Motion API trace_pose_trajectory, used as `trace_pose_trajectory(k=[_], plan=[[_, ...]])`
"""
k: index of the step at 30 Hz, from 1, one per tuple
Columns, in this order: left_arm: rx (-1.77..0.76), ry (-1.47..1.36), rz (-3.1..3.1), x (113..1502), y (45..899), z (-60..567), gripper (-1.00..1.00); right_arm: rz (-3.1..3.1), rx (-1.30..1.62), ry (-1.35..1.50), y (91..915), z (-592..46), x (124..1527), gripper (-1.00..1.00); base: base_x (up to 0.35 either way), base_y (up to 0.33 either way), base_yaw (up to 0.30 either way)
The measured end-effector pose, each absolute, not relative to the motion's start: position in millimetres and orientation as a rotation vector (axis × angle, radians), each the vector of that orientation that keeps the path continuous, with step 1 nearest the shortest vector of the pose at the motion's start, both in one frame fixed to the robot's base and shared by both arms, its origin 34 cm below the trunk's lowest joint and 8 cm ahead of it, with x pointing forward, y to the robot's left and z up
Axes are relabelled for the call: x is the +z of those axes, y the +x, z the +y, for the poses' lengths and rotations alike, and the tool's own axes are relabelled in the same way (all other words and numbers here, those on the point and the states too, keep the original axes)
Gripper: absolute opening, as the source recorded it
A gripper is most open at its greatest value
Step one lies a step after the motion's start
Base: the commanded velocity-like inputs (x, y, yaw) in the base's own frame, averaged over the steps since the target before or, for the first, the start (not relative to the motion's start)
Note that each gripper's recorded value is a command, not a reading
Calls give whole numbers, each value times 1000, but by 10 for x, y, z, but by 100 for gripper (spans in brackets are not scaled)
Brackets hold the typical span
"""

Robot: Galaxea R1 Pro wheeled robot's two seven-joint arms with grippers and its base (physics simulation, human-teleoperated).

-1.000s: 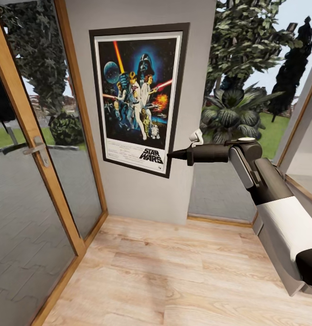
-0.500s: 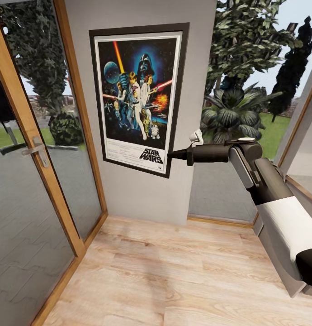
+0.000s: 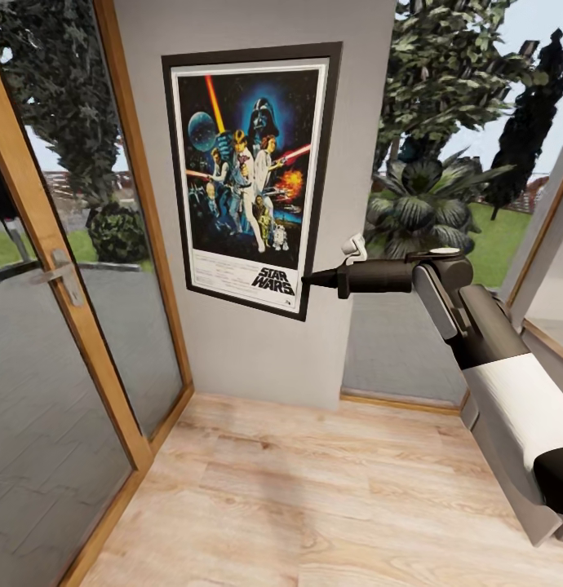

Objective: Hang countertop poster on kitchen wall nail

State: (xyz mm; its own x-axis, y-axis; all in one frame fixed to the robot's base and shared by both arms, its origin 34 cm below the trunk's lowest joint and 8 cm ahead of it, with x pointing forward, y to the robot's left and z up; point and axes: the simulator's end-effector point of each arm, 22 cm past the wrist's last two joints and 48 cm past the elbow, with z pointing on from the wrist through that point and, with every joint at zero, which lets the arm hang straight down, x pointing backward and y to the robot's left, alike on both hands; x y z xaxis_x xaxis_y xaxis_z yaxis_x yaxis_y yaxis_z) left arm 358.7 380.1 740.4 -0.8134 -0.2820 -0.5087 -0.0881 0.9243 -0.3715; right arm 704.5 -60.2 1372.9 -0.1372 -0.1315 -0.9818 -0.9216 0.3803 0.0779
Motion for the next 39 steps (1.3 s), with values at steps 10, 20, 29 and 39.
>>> trace_pose_trajectory(k=[10,20,29,39], plan=[[-448,-263,2502,7404,3587,3801,100,1561,917,-972,7046,-603,13727,-100,51,3,0],[-447,-263,2501,7405,3588,3802,100,1562,918,-971,7048,-603,13724,-100,115,20,0],[-447,-264,2503,7402,3586,3803,100,1563,918,-972,7050,-601,13719,-100,57,1,0],[-448,-264,2502,7402,3587,3801,100,1563,920,-974,7045,-592,13716,-100,3,0,0]])
